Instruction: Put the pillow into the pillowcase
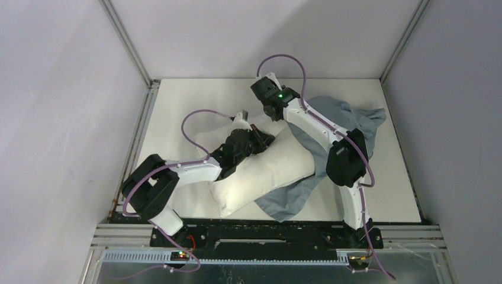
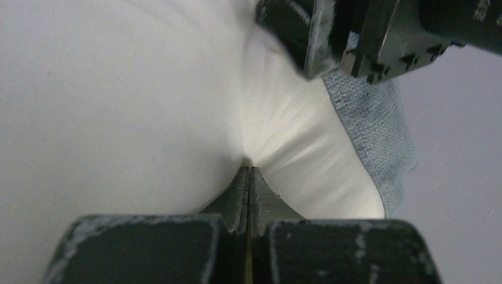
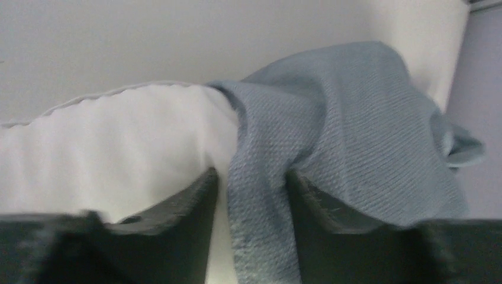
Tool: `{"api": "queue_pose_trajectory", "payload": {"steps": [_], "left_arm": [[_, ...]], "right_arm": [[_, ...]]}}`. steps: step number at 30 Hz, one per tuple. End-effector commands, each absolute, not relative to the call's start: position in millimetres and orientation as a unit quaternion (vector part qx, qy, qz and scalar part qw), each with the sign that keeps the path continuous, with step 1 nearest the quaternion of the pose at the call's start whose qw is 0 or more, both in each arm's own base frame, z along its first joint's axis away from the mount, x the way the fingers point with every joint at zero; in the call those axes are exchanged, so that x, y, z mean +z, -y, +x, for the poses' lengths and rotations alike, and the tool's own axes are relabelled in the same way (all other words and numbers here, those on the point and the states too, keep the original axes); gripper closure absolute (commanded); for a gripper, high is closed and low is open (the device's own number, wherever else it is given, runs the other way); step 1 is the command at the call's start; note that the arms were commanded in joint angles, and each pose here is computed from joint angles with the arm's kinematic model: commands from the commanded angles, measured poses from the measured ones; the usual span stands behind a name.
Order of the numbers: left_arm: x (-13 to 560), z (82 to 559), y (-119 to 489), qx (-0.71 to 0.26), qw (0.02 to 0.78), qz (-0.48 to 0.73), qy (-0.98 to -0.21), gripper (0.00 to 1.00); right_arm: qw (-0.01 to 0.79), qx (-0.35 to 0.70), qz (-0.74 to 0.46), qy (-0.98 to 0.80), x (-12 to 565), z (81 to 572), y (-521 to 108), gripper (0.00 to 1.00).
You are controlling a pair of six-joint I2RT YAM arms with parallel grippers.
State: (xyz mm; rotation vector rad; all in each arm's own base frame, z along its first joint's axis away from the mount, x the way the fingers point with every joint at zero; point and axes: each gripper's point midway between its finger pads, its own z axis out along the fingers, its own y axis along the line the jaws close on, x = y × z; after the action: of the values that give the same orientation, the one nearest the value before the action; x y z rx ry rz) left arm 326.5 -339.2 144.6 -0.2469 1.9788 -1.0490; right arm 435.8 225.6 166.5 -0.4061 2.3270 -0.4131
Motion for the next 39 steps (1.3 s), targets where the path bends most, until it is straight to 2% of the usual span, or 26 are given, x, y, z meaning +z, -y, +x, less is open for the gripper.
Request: {"api": "queue_pose_trajectory", "payload": {"steps": [1,6,9,13,16,17,21,22,25,26,27,32,39], "left_arm": [[55.1,285.8,307.3,-0.313,0.349,-0.067,-0.881,1.0],[58.4,282.2,312.5,-0.322,0.354,-0.053,-0.876,1.0],[64.6,282.6,323.7,-0.338,0.359,-0.043,-0.869,1.0],[79.6,296.6,337.2,-0.355,0.366,-0.046,-0.859,1.0],[91.6,317.5,332.3,-0.361,0.369,-0.077,-0.853,1.0],[94.6,324.8,327.9,-0.362,0.371,-0.089,-0.85,1.0],[104.8,349.8,312.4,-0.358,0.381,-0.121,-0.844,1.0],[106.8,355.2,309.1,-0.357,0.384,-0.126,-0.842,1.0],[108.5,362.2,305.2,-0.349,0.386,-0.133,-0.843,1.0],[108.4,363.3,303.8,-0.347,0.387,-0.136,-0.844,1.0],[108.2,364.2,301.7,-0.343,0.387,-0.138,-0.845,1.0],[113.2,366.7,294.1,-0.336,0.392,-0.139,-0.845,1.0],[130.4,369.0,289.2,-0.323,0.407,-0.124,-0.845,1.0]], "right_arm": [[0.399,-0.24,-0.118,-0.877,197.2,460.1,-196.9,0.58],[0.415,-0.2,-0.113,-0.88,222.4,465.4,-223.0,1.0],[0.455,-0.073,-0.135,-0.877,269.5,446.9,-280.4,1.0],[0.479,0.127,-0.188,-0.848,327.1,383.7,-361.8,1.0],[0.459,0.185,-0.194,-0.847,316.3,354.6,-372.2,1.0],[0.441,0.183,-0.194,-0.857,290.6,349.6,-367.9,1.0],[0.423,0.177,-0.164,-0.873,263.0,349.4,-337.9,1.0],[0.423,0.164,-0.161,-0.877,259.7,350.0,-329.6,0.92],[0.446,0.13,-0.148,-0.873,271.7,345.9,-301.6,0.47],[0.455,0.117,-0.141,-0.871,276.2,344.3,-290.4,0.35],[0.463,0.101,-0.131,-0.871,279.1,343.2,-276.9,0.3],[0.474,0.024,-0.074,-0.877,262.9,328.5,-207.0,0.28],[0.437,-0.046,-0.059,-0.896,196.4,312.7,-168.4,0.37]]}}
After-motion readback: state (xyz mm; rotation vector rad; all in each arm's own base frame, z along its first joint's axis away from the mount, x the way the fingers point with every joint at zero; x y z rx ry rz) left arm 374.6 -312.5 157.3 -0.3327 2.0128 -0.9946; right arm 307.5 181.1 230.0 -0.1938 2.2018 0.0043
